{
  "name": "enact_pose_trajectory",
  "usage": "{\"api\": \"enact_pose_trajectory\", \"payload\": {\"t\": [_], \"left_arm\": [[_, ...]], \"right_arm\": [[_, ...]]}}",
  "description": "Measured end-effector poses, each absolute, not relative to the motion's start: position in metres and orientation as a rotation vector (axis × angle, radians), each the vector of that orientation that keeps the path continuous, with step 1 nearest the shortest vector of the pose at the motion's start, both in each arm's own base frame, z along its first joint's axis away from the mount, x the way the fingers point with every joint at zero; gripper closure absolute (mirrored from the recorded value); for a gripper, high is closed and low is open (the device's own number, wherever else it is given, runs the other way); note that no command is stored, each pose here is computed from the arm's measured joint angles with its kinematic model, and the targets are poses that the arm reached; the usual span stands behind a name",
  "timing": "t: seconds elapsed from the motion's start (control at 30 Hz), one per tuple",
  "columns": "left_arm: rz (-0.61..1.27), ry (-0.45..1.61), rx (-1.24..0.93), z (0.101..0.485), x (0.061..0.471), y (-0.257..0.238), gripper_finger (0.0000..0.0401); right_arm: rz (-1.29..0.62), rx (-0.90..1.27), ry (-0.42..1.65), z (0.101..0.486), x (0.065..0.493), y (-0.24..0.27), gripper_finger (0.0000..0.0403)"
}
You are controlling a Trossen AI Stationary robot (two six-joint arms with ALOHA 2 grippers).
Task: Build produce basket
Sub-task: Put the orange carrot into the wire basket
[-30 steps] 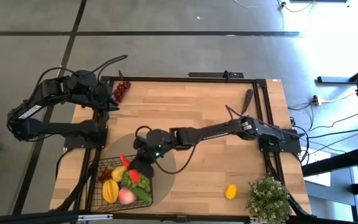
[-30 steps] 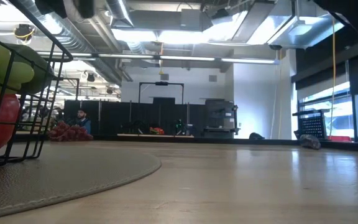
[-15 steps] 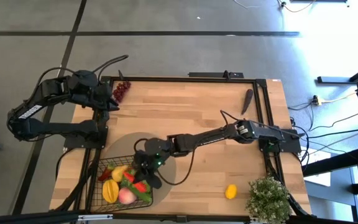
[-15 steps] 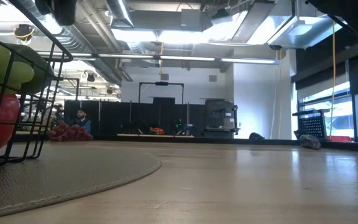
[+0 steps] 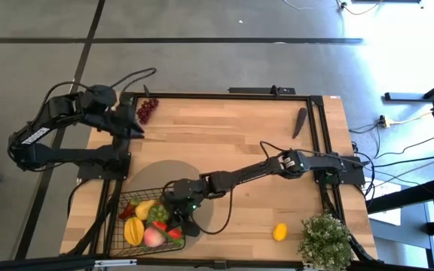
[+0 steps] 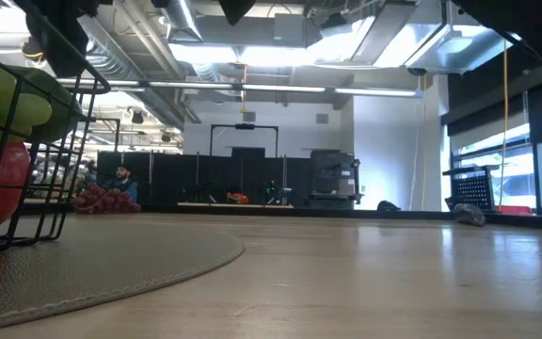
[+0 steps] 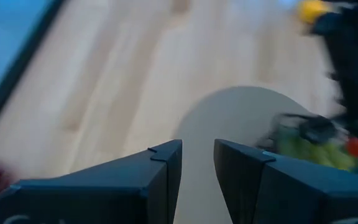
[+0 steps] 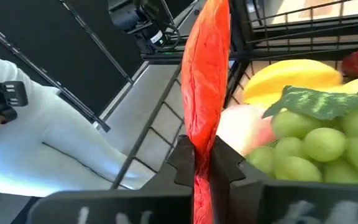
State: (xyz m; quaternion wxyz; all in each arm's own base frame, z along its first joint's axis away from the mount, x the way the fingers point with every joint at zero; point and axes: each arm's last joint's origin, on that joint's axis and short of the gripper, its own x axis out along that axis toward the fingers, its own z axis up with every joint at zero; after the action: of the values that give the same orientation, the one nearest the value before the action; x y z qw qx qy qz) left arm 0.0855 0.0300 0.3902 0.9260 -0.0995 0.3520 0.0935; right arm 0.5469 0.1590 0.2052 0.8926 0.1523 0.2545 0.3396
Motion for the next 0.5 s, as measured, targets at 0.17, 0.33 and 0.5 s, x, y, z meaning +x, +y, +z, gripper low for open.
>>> {"api": "enact_pose_trajectory", "payload": {"t": [0.17,0.33,0.5], "left_arm": [[-0.029,0.695,-0.185,0.3912,0.0863,0.0244,0.0317],[-0.216,0.651,-0.198,0.3929,0.0865,0.0194,0.0317],[-0.231,0.648,-0.204,0.393,0.0866,0.019,0.0317]], "right_arm": [[0.69,0.314,0.534,0.1991,0.549,0.1562,0.0398],[0.659,0.274,0.515,0.199,0.5496,0.1564,0.0398],[0.651,0.284,0.52,0.1989,0.5497,0.1561,0.0394]]}}
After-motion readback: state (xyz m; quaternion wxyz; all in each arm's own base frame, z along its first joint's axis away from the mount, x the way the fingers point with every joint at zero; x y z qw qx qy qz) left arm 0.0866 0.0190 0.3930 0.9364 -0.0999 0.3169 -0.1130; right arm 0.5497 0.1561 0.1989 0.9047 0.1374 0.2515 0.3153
